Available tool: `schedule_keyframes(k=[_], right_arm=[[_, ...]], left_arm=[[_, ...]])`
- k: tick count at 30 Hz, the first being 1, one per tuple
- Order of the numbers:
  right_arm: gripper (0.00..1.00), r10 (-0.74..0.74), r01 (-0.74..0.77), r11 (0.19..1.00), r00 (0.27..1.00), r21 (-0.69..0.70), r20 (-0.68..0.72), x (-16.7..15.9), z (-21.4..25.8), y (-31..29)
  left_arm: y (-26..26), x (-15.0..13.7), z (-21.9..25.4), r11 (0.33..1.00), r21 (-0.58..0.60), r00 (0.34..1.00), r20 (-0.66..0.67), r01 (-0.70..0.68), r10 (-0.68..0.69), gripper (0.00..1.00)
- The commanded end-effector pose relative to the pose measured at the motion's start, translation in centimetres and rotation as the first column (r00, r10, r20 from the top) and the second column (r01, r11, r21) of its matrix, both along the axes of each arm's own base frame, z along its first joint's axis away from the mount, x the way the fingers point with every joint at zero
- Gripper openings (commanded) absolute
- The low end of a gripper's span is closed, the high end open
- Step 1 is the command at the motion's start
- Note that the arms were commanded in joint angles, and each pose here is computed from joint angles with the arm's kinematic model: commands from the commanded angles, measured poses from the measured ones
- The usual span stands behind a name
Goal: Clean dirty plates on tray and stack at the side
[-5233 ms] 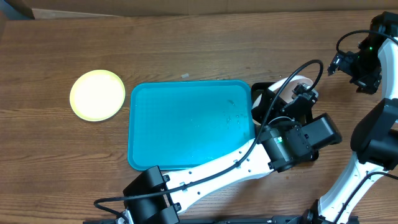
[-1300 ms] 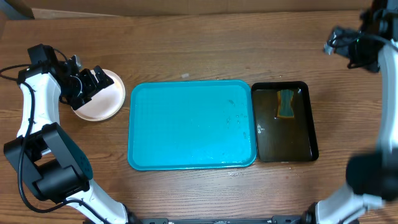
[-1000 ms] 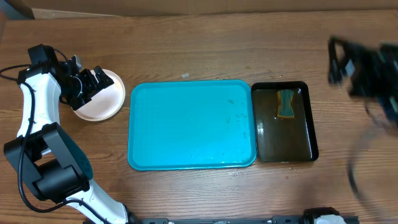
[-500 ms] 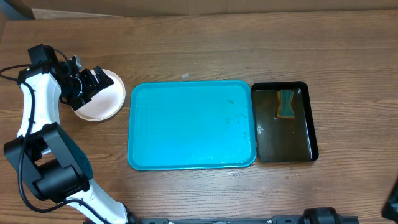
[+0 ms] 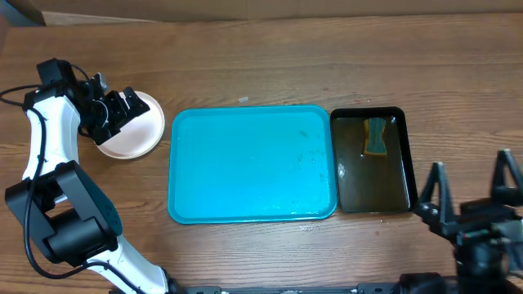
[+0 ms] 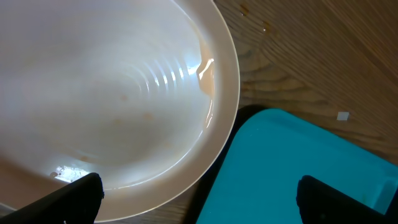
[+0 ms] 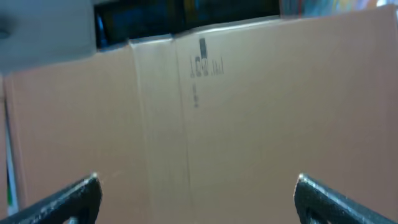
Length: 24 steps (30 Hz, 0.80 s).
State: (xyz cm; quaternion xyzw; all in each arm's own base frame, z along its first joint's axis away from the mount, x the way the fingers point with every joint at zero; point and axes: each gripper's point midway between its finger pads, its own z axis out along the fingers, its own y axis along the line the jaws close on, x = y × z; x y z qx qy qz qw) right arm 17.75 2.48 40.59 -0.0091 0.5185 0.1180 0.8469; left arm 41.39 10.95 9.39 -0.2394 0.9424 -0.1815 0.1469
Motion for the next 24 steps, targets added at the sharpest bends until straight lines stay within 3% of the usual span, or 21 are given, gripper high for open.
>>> schedule_keyframes(k=[1, 5, 13, 17, 19, 24], right_arm=[[1.00, 0.013, -0.013, 1.000, 0.999, -0.003, 0.043, 1.1, -4.2, 0.3], [1.00, 0.027, -0.027, 1.000, 0.999, -0.011, 0.031, 2.6, -8.1, 0.6], [1.00, 0.016, -0.019, 1.000, 0.979, -0.011, -0.204, 5.8, -16.4, 0.5], [1.00, -0.016, 0.014, 1.000, 0.932, -0.010, -0.363, 6.6, -20.3, 0.0], [1.00, -0.057, 0.056, 0.998, 0.875, -0.017, -0.482, 6.8, -23.5, -0.8], [1.00, -0.106, 0.106, 0.994, 0.868, -0.026, -0.484, 6.9, -23.6, -1.7]], left_arm=[[-0.1, -0.2, -0.5, 1.000, 0.004, 1.000, -0.010, 0.017, -0.017, 1.00], [-0.1, -0.1, -0.5, 1.000, 0.004, 1.000, -0.009, 0.017, -0.017, 1.00], [-0.1, -0.1, -0.5, 1.000, 0.004, 1.000, -0.009, 0.018, -0.018, 1.00], [-0.1, -0.1, -0.5, 1.000, 0.004, 1.000, -0.009, 0.017, -0.017, 1.00], [-0.1, -0.1, -0.5, 1.000, 0.004, 1.000, -0.009, 0.018, -0.018, 1.00], [-0.1, -0.1, -0.5, 1.000, 0.004, 1.000, -0.009, 0.018, -0.018, 1.00]])
